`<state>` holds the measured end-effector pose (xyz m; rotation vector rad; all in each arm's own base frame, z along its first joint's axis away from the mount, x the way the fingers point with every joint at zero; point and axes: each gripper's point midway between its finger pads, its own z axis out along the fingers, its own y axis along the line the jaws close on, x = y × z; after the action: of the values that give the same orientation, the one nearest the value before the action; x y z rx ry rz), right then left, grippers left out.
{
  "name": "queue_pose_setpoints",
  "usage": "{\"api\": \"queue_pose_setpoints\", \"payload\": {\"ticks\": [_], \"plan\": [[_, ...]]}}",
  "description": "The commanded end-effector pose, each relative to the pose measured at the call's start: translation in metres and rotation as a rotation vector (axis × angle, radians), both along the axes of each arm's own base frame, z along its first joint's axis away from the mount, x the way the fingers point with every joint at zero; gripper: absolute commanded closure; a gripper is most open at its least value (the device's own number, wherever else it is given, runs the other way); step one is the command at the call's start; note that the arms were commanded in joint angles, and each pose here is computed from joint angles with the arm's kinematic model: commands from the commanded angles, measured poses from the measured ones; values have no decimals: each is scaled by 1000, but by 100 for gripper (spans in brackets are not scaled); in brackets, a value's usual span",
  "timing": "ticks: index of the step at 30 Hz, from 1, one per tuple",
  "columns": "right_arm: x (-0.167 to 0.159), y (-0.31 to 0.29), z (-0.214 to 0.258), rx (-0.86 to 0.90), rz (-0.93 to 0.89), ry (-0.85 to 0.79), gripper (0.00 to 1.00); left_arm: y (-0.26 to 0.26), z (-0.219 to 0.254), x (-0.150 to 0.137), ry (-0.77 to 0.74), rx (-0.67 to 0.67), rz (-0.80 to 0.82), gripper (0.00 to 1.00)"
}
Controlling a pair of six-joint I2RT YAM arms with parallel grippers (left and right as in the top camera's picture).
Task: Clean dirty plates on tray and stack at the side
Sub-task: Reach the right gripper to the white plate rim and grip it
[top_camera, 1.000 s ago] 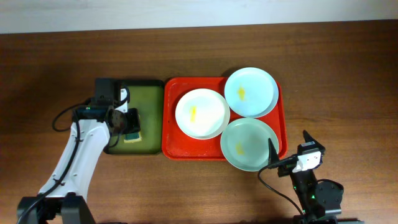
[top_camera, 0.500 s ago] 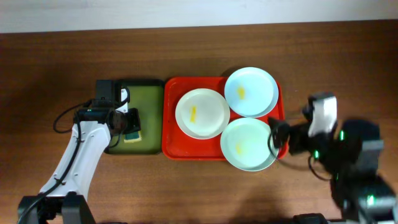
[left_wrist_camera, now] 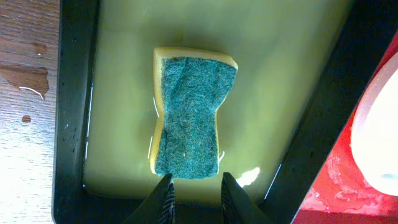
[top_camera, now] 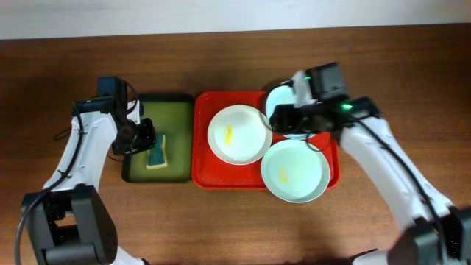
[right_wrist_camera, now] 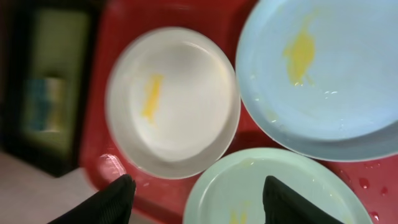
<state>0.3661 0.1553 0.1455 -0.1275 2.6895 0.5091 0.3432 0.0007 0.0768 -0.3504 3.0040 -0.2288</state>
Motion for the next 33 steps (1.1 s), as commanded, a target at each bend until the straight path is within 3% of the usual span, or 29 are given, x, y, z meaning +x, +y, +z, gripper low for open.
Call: {"api": "queue_pose_setpoints", "payload": {"ticks": [1, 3, 6, 8, 10, 11, 13, 14, 15, 16, 17, 18, 19, 20, 21, 23, 25, 33], "plan": [[17, 13, -48, -136, -16, 19, 37, -2, 2, -2, 18, -16, -2, 75], [22, 25, -76, -138, -30, 58, 46, -8, 1, -4, 23, -16, -18, 73], [23, 25, -108, -147, -71, 122, 77, -16, 1, 0, 9, 32, -61, 68], [26, 25, -106, -142, -73, 110, 77, -16, 0, 0, 8, 64, -74, 66], [29, 14, -106, -99, -184, 153, 78, -17, 0, 0, 6, 64, -76, 66], [29, 9, -106, -44, -206, 189, 72, -17, 0, 0, 6, 64, -76, 65], [32, 10, -93, 185, -190, 270, 72, -17, 0, 0, 6, 64, -76, 65], [32, 8, -86, 268, -183, 297, 61, -17, 0, 0, 6, 64, -76, 66], [32, 4, -83, 300, -181, 308, 24, -17, 0, 0, 5, 64, -76, 66], [33, 0, -84, 297, -178, 301, 1, -17, 0, 1, 4, 64, -76, 66], [32, 1, -84, 292, -167, 300, 1, -17, 0, 1, 3, 64, -76, 66], [27, 4, -85, 285, -161, 317, 3, -17, 0, 1, 3, 64, -76, 66], [23, 3, -90, 242, -165, 325, 53, -17, 0, 1, 2, 64, -76, 66], [19, -2, -96, 190, -180, 332, 85, -17, 0, 1, 3, 64, -76, 66], [12, -6, -103, 120, -198, 345, 89, -17, 0, 1, 3, 64, -76, 66], [2, 5, -108, 45, -164, 345, 75, -17, 0, 1, 2, 64, -76, 65], [5, -5, -115, -134, -183, 271, 75, -17, 0, 2, 0, 64, -76, 64], [14, 3, -113, -119, -174, 225, 80, -17, 0, 2, 0, 64, -76, 61]]}}
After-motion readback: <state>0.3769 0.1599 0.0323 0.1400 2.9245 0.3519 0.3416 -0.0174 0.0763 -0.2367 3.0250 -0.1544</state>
